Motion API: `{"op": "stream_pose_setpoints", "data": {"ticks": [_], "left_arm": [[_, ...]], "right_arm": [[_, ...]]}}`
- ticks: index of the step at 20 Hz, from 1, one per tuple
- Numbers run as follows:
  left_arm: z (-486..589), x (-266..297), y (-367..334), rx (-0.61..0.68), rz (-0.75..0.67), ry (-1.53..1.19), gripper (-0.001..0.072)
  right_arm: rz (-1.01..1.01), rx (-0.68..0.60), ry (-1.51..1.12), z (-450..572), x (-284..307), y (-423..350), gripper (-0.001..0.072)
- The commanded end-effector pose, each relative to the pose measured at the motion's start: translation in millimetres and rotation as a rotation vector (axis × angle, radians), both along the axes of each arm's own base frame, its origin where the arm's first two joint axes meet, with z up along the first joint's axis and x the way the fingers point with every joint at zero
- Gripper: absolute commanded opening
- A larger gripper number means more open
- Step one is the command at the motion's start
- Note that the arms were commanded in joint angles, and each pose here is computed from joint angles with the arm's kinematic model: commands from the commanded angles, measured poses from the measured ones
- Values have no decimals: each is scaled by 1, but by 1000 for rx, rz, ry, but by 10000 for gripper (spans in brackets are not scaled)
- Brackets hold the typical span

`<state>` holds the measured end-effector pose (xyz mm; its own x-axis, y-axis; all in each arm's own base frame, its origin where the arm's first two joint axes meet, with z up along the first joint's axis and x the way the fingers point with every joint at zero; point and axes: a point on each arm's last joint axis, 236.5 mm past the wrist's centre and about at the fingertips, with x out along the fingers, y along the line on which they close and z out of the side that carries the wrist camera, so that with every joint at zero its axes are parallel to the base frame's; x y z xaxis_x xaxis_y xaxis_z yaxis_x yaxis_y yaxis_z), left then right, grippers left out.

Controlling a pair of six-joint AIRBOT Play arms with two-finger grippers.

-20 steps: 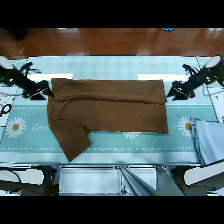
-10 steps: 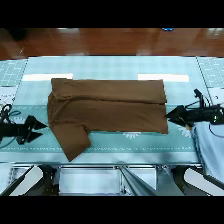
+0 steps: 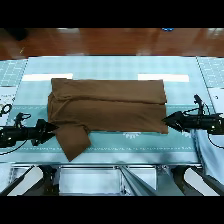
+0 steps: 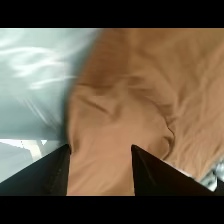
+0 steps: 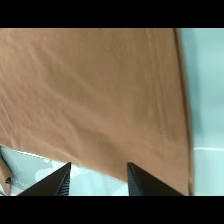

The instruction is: Fold the shirts.

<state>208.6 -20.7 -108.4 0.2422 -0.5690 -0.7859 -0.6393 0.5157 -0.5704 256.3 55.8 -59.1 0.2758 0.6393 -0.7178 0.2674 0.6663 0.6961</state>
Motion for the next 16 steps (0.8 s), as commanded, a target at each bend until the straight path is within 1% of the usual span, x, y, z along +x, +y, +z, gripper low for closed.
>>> {"op": "stream_pose_setpoints", "data": {"ticks": [1,3,4,5,6,9,12,16], "left_arm": [[-17,7,-12,38,-74,-12,506],[-24,7,-20,43,-101,4,505],[-26,7,-21,45,-108,7,471],[-25,9,-21,44,-113,6,203],[-21,12,-20,43,-125,-8,21],[-4,24,-19,31,-163,-46,15],[8,34,-17,27,-180,-71,15],[10,37,-15,34,-186,-83,15]], "right_arm": [[-6,9,-9,2,1,2,408],[-11,7,-13,2,3,1,408],[-16,2,-15,1,4,0,407],[-19,-3,-18,1,5,-1,407],[-31,-20,-14,-2,5,-7,408],[-128,-95,92,-19,-10,-43,408],[-154,-174,226,-36,-39,-67,408],[-123,-156,280,-40,-47,-57,408]]}}
